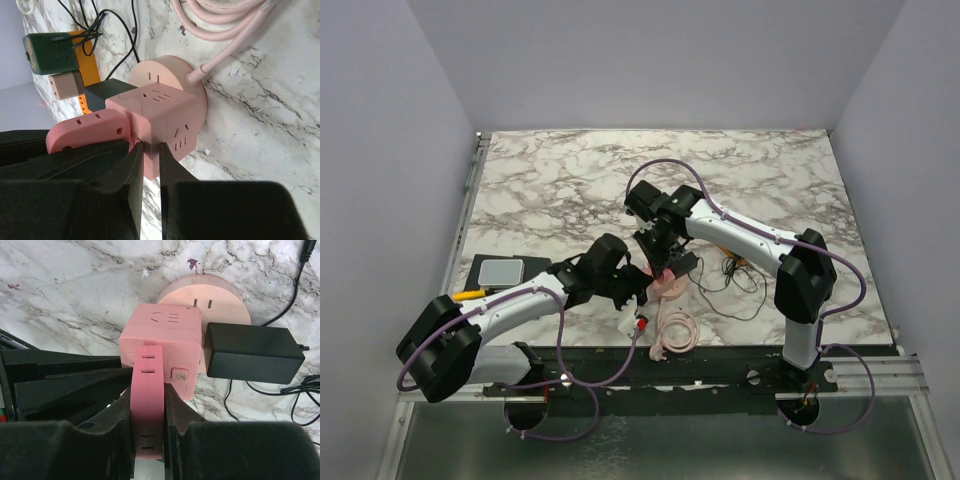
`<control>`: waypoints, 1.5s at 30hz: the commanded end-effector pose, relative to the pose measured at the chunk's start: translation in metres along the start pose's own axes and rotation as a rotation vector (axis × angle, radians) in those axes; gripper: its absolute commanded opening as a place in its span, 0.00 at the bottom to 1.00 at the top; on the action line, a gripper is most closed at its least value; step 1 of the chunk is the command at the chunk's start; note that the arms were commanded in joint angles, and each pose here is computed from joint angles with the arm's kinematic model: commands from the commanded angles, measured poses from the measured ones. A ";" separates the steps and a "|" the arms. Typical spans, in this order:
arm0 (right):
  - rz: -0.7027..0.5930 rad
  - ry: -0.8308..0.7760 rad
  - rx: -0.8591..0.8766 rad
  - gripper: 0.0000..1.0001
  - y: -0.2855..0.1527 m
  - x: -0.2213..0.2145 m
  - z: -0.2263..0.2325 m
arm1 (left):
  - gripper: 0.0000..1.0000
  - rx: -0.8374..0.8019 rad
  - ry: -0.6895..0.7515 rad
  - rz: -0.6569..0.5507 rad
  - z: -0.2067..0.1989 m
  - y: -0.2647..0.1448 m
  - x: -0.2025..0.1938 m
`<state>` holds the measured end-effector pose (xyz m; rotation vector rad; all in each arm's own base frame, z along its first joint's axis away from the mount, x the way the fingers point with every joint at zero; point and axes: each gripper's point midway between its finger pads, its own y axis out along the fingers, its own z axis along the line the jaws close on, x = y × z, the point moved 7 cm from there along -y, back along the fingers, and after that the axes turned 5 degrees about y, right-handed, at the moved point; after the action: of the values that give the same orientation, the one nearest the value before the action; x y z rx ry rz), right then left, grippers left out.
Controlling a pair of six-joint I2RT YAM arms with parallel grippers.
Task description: Insert the plug
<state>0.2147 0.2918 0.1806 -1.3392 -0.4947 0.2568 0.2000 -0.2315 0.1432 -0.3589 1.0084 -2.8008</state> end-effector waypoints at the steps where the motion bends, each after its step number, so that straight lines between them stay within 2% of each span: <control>1: 0.041 -0.040 -0.010 0.01 0.010 -0.010 -0.001 | 0.00 -0.079 -0.051 -0.038 -0.023 0.010 0.006; 6: 0.044 -0.023 0.027 0.01 0.011 -0.009 -0.011 | 0.00 -0.101 -0.040 -0.035 -0.024 0.009 0.006; 13: 0.117 -0.034 0.042 0.01 0.024 -0.021 -0.026 | 0.00 -0.127 -0.036 -0.042 -0.029 0.008 0.008; 25: 0.244 -0.064 -0.061 0.01 0.046 -0.038 -0.047 | 0.00 -0.144 -0.020 -0.056 -0.031 0.004 0.012; 26: 0.248 -0.064 -0.072 0.04 0.047 -0.038 -0.048 | 0.00 -0.145 -0.018 -0.056 -0.031 0.003 0.012; 30: 0.218 -0.058 -0.095 0.26 0.041 -0.033 -0.049 | 0.00 -0.143 -0.013 -0.055 -0.030 0.002 0.013; 32: 0.196 -0.056 -0.088 0.30 0.035 -0.026 -0.046 | 0.00 -0.142 -0.013 -0.048 -0.029 0.001 0.012; 34: 0.168 -0.049 -0.082 0.41 0.029 -0.019 -0.043 | 0.00 -0.141 -0.012 -0.038 -0.028 0.000 0.012; 36: 0.140 -0.042 -0.065 0.64 0.022 -0.011 -0.038 | 0.00 -0.139 -0.015 -0.025 -0.027 -0.002 0.011; 37: 0.123 -0.036 -0.059 0.87 0.018 -0.008 -0.037 | 0.00 -0.138 -0.014 -0.019 -0.027 -0.004 0.011; 38: 0.105 -0.032 -0.053 0.98 0.014 -0.004 -0.035 | 0.00 -0.138 -0.014 -0.016 -0.027 -0.005 0.011; 43: 0.014 -0.010 -0.038 1.00 -0.012 0.010 -0.028 | 0.00 -0.142 -0.026 0.014 -0.028 -0.012 0.011; 45: -0.025 -0.003 -0.029 1.00 -0.026 0.015 -0.025 | 0.05 -0.142 -0.041 0.038 -0.028 -0.015 0.010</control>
<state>0.2321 0.2686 0.1731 -1.3667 -0.4758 0.3125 0.1940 -0.2236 0.1487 -0.2919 1.0658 -2.7867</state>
